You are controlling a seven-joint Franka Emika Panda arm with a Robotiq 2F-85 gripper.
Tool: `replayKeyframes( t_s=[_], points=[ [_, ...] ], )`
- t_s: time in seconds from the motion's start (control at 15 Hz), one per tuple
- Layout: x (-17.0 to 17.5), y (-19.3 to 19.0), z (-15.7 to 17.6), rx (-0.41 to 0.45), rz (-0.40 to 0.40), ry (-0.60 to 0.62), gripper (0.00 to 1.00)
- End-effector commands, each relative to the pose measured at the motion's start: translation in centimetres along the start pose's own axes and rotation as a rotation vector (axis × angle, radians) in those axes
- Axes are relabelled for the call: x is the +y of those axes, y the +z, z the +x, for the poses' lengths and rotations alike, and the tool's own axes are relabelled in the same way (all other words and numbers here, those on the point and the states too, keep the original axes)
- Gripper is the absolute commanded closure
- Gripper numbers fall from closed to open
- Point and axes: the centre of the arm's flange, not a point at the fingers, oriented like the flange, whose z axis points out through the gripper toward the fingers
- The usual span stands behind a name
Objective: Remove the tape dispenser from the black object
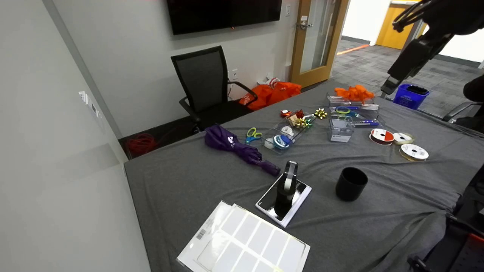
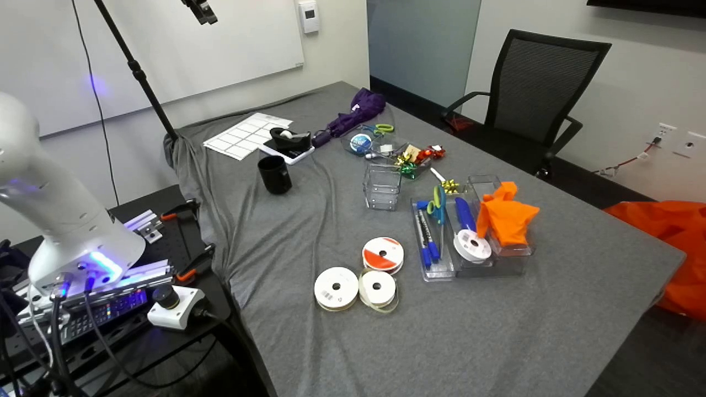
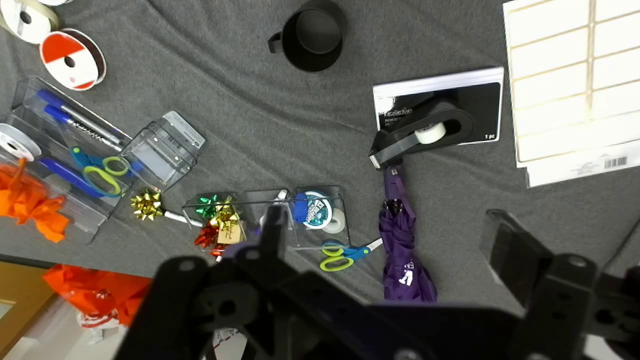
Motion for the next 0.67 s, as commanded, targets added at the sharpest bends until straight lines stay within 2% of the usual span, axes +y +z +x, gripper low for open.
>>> replayKeyframes(
  t_s=[0.0, 0.2, 0.6],
  points=[
    [0.0, 0.0, 0.0, 0.000, 0.000, 0.000, 0.00],
    [-0.2, 0.2, 0.2, -0.008, -0.001, 0.024, 0.00],
    [0.0, 4.7, 3.2, -0.038, 0.034, 0.335, 0.00]
  ],
)
